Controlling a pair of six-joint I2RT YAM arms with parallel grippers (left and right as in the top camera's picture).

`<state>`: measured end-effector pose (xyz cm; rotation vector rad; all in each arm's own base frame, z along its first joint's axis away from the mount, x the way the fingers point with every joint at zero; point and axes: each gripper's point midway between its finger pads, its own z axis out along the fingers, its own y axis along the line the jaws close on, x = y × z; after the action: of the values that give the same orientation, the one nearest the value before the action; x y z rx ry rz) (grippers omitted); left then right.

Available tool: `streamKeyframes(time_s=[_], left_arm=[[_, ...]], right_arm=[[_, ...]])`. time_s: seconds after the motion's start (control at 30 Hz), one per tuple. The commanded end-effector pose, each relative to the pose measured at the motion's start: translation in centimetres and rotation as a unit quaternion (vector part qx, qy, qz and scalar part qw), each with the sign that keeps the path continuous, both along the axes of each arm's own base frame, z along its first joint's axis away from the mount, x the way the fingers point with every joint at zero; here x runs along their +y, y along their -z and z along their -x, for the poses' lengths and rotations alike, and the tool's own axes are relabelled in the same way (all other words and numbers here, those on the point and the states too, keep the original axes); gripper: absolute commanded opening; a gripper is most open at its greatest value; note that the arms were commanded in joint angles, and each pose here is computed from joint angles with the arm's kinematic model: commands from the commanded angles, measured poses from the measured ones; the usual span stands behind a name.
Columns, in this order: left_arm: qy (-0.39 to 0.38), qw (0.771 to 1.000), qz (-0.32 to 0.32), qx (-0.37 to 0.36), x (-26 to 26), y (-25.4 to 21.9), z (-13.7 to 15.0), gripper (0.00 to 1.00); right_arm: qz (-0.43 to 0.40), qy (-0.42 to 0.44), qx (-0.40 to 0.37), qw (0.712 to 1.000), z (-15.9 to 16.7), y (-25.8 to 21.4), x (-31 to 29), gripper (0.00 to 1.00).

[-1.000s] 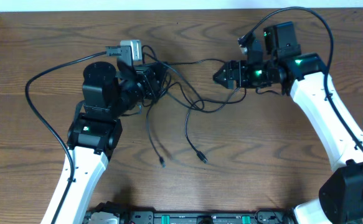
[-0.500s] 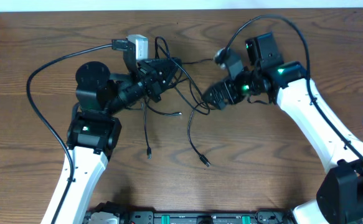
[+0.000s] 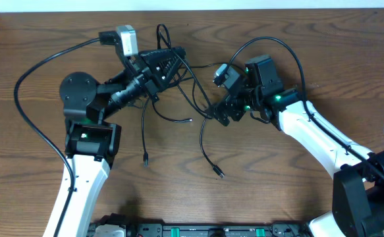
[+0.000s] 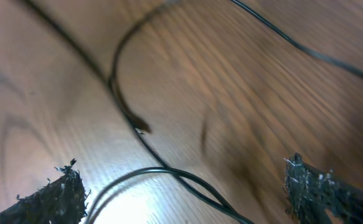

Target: Untangle cables

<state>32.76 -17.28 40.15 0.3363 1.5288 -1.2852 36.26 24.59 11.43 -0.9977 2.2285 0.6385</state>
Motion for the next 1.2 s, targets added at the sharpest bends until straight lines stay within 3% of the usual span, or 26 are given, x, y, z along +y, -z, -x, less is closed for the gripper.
streamKeyframes(time_s=[0.0,0.2,0.37,0.5,0.6,0.7,0.73,0.8,0.9,1.0,1.07,1.17], left_arm=[[-0.004,1.0,0.006,-0.022,1.0,-1.3,0.2,0.08],[-0.024,0.999,0.008,-0.03,2.4,-1.7,-0.3,0.08],[-0.001,0.998,0.005,-0.065,2.0,-2.8,0.8,0.08],[0.003,0.997,-0.002,-0.077,1.9,-2.9,1.0,0.08],[0.031,0.985,-0.06,-0.157,1.1,-2.4,2.3,0.08],[0.045,0.968,-0.097,-0.226,0.7,-2.3,3.2,0.08],[0.041,0.964,-0.102,-0.244,0.8,-2.5,3.3,0.08],[0.031,0.954,-0.106,-0.28,1.1,-3.4,3.6,0.08],[0.004,0.941,-0.11,-0.319,2.6,-4.8,3.6,0.08],[-0.023,0.94,-0.116,-0.32,4.3,-5.1,3.1,0.08],[-0.036,0.947,-0.115,-0.296,5.3,-4.8,2.4,0.08],[-0.046,0.964,-0.109,-0.239,6.4,-3.5,1.3,0.08]], right_arm=[[0.019,0.055,0.026,0.998,-0.2,1.4,-1.3,0.99],[-0.019,0.017,0.053,0.998,1.4,1.4,0.1,0.99],[-0.015,0.022,0.075,0.997,1.4,4.3,0.9,0.99],[-0.031,0.174,0.163,0.971,-0.3,6.5,-0.7,0.95],[-0.077,0.254,0.217,0.939,-1.1,5.7,-1.8,0.89],[-0.137,0.335,0.306,0.881,-1.2,4.8,-2.7,0.75],[-0.139,0.357,0.326,0.864,-1.0,5.0,-3.1,0.66],[-0.117,0.4,0.338,0.844,-0.8,6.2,-4.8,0.55],[-0.044,0.479,0.325,0.814,0.0,8.4,-8.9,0.57],[-0.001,0.52,0.305,0.798,0.2,9.4,-11.6,0.58],[0.006,0.535,0.29,0.793,-0.2,9.4,-12.8,0.51],[-0.016,0.512,0.275,0.813,-1.5,8.8,-12.5,0.56]])
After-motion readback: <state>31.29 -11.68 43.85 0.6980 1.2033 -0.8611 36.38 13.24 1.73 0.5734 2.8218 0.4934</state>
